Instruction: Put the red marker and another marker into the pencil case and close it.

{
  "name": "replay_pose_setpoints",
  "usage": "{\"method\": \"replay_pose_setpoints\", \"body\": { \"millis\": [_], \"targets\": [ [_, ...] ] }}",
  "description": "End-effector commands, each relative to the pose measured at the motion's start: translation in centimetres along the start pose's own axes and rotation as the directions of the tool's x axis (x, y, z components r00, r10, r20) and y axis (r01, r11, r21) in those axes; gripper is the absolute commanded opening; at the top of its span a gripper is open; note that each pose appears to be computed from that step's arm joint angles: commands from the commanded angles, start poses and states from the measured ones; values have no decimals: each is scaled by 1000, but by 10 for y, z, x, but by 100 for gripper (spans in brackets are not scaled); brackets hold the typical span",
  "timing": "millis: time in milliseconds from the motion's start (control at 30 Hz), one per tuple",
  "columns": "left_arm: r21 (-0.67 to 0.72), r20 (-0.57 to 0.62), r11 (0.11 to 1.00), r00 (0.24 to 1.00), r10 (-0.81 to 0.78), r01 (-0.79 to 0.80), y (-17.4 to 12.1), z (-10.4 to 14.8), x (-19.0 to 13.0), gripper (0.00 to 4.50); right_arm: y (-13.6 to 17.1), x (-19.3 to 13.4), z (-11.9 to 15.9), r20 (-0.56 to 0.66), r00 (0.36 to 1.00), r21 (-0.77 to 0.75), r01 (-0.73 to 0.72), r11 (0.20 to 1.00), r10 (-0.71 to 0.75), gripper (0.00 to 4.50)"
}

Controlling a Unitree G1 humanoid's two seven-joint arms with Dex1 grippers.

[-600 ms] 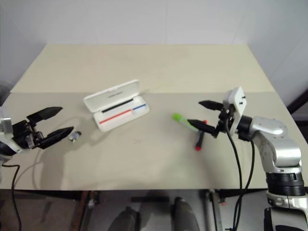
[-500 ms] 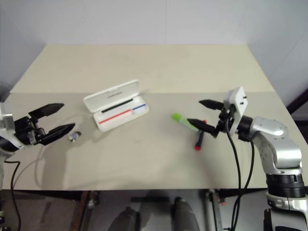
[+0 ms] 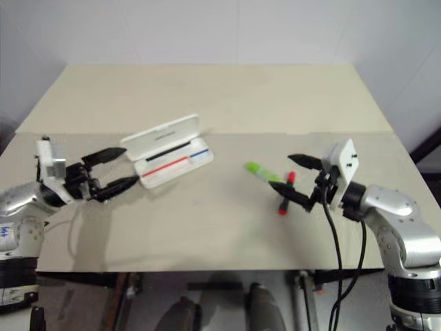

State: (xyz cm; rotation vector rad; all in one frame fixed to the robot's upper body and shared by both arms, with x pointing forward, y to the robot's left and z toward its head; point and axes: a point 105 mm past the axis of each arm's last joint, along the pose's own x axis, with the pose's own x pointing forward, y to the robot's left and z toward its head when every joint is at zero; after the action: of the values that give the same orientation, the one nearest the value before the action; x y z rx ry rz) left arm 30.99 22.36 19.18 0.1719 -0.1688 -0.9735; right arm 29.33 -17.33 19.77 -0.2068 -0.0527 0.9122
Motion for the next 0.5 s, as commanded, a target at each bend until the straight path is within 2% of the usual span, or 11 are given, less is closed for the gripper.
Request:
{"method": "replay_pose_setpoints", "body": {
  "millis": [33, 167, 333, 500],
  "targets": [
    [32, -41, 999, 999, 25, -23, 0, -8, 11, 449, 8, -2, 9, 32, 999, -33, -16, 999, 17, 450],
    [16, -90, 1000, 996, 11, -10, -5, -20, 25, 449, 17, 1, 3, 27, 999, -48, -16, 999, 17, 450],
    [44, -122, 998, 991, 54, -49, 7, -24, 38, 449, 32, -6, -12, -23, 999, -2, -29, 1000, 29, 450],
    [26, -170, 994, 980, 106, -103, 18, -36, 44, 449, 32, -9, -17, -38, 999, 27, -19, 999, 20, 450]
  ]
}}
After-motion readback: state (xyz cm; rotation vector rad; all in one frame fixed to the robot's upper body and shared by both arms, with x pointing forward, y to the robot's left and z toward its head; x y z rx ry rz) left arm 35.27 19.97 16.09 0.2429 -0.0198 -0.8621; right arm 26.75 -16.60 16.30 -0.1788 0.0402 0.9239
